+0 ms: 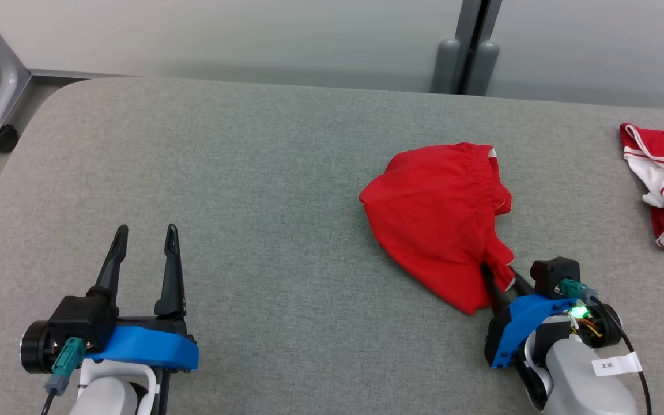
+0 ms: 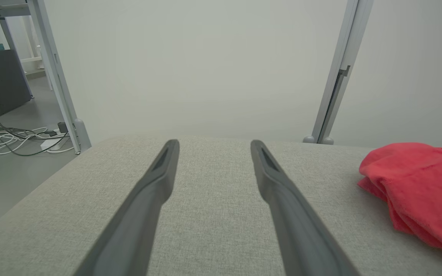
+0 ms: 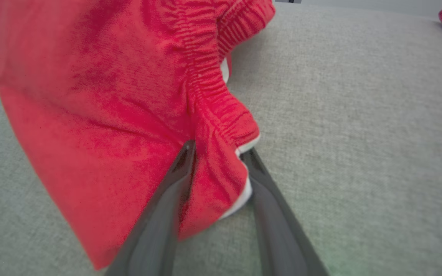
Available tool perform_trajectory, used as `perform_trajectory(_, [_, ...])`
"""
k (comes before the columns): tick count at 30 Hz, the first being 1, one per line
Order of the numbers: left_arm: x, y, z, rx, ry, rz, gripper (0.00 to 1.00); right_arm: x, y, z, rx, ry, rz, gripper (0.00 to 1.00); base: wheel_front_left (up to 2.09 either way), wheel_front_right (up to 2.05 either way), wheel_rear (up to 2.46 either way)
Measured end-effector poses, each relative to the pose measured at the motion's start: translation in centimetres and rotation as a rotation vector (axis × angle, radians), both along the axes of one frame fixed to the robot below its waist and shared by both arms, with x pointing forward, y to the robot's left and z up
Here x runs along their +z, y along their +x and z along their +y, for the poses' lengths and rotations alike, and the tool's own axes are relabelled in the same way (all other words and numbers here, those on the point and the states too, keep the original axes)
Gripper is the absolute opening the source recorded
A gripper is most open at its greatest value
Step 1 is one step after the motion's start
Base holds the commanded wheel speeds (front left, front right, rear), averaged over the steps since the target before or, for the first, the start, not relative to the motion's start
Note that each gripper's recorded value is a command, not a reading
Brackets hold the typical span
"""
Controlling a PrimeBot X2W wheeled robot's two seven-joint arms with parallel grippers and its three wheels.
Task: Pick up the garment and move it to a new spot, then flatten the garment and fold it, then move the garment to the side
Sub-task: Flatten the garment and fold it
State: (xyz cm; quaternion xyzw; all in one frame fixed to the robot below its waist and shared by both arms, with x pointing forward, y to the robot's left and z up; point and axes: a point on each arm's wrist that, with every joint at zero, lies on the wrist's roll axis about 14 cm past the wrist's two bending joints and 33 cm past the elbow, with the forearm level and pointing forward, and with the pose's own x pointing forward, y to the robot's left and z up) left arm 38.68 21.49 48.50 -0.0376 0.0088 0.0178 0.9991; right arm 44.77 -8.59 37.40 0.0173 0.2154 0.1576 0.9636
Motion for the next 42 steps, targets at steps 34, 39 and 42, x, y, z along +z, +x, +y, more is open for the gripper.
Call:
perform_trajectory(34, [1.6,-2.3,-0.2,0.009,-0.014,-0.047,1.0,14.1,0.2,8.5,0.254,0.123,-0.393,0.0,0.0,0.0,0.0])
perform_trajectory(39, [1.2,-3.1,0.8,0.042,-0.019,-0.034,1.0,11.6,-2.8,13.3,0.405,0.133,-0.31,0.0,0.0,0.0,0.0])
perform_trajectory(42, [0.9,-3.4,1.2,0.059,-0.023,-0.025,1.0,9.6,-5.4,15.7,0.502,0.137,-0.249,0.0,0.0,0.0,0.0])
